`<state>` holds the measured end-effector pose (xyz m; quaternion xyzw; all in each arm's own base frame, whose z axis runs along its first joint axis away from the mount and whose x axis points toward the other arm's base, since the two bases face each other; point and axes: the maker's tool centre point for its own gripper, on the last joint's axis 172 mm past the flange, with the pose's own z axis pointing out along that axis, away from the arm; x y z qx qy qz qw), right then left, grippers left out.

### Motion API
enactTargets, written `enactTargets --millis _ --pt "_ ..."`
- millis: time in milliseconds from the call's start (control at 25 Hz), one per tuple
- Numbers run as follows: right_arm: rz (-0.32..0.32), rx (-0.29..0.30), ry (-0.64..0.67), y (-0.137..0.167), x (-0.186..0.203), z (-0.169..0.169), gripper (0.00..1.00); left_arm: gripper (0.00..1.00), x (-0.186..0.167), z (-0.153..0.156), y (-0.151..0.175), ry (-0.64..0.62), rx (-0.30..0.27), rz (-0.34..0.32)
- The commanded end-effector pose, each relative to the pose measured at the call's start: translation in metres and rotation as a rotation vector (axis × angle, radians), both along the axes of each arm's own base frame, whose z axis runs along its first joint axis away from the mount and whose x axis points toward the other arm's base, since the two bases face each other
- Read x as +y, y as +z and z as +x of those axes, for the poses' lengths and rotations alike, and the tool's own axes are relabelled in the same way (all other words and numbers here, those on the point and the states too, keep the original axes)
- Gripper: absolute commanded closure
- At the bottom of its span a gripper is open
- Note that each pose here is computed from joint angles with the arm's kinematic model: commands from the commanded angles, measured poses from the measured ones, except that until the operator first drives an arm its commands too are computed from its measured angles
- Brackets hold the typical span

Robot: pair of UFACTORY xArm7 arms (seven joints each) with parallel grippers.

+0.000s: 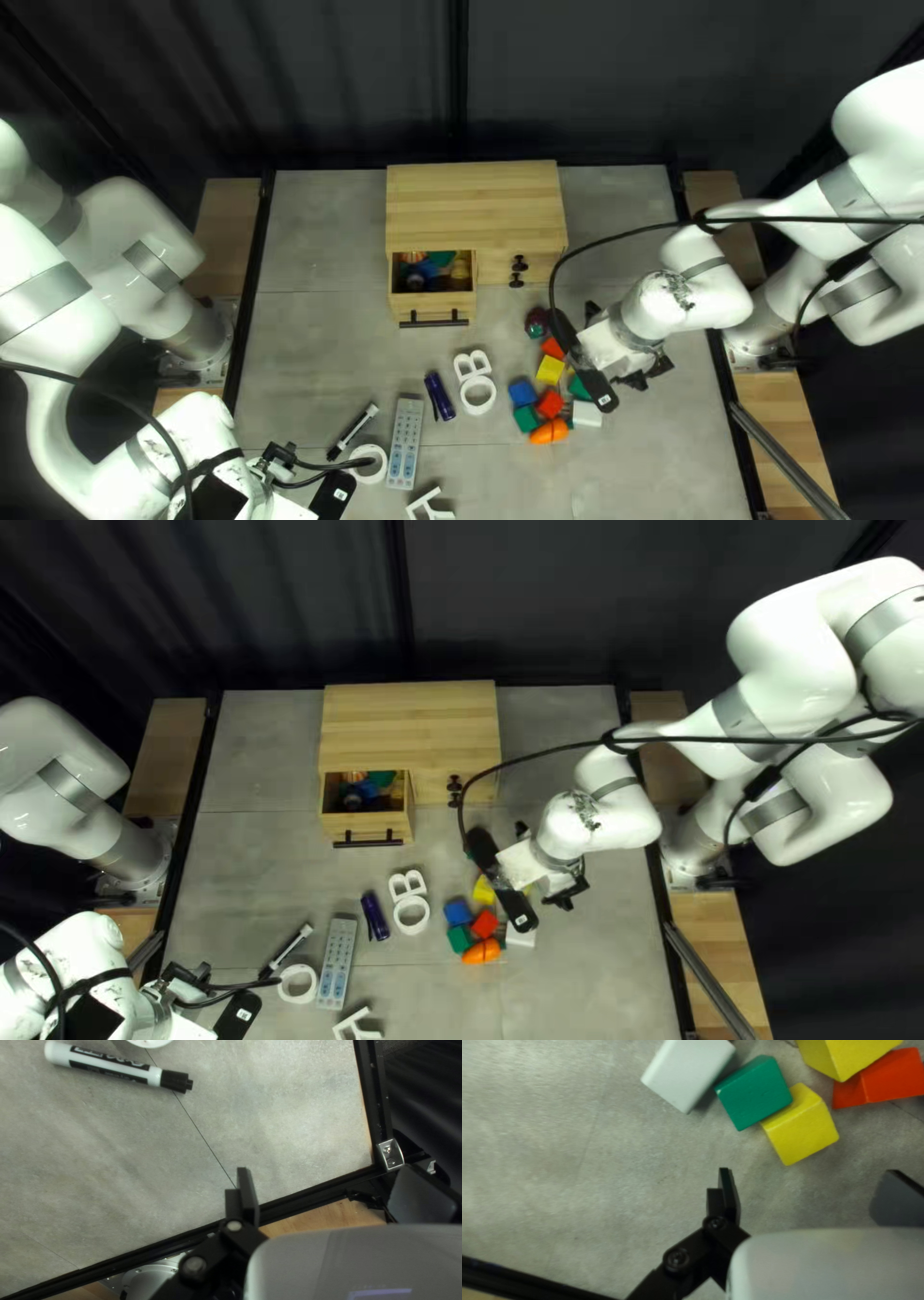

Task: Open drawers and place objects into drawer and close

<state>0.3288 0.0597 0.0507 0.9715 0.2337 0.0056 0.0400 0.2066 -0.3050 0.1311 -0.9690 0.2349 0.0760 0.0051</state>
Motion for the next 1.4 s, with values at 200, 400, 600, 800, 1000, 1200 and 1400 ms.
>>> enactTargets --millis 200,400,600,800,1000,1200,1400 --pt "-0.05 -0.001 0.042 -0.013 -0.005 0.01 0.0 0.0 0.0 0.0 0.0 0.0 0.0 0.0" --pt "-0.053 0.008 0.076 -0.017 0.0 0.016 0.0 0.0 0.0 0.0 0.0 0.0 0.0 0.0" --pt "-0.047 0.027 0.106 -0.021 0.006 0.014 0.0 0.0 0.0 0.0 0.0 0.0 0.0 0.0" --pt "-0.037 0.04 0.118 -0.021 0.01 0.013 0.08 0.0 0.0 0.0 0.0 0.0 0.0 0.0" --pt "-0.034 0.045 0.125 -0.024 0.012 0.014 0.59 0.0 0.0 0.0 0.0 0.0 0.0 0.0" --pt "-0.03 0.048 0.129 -0.026 0.015 0.014 0.93 0.0 0.0 0.0 0.0 0.0 0.0 0.0" --pt "-0.033 0.05 0.126 -0.012 0.02 0.014 0.93 0.0 0.0 0.0 0.0 0.0 0.0 0.0"
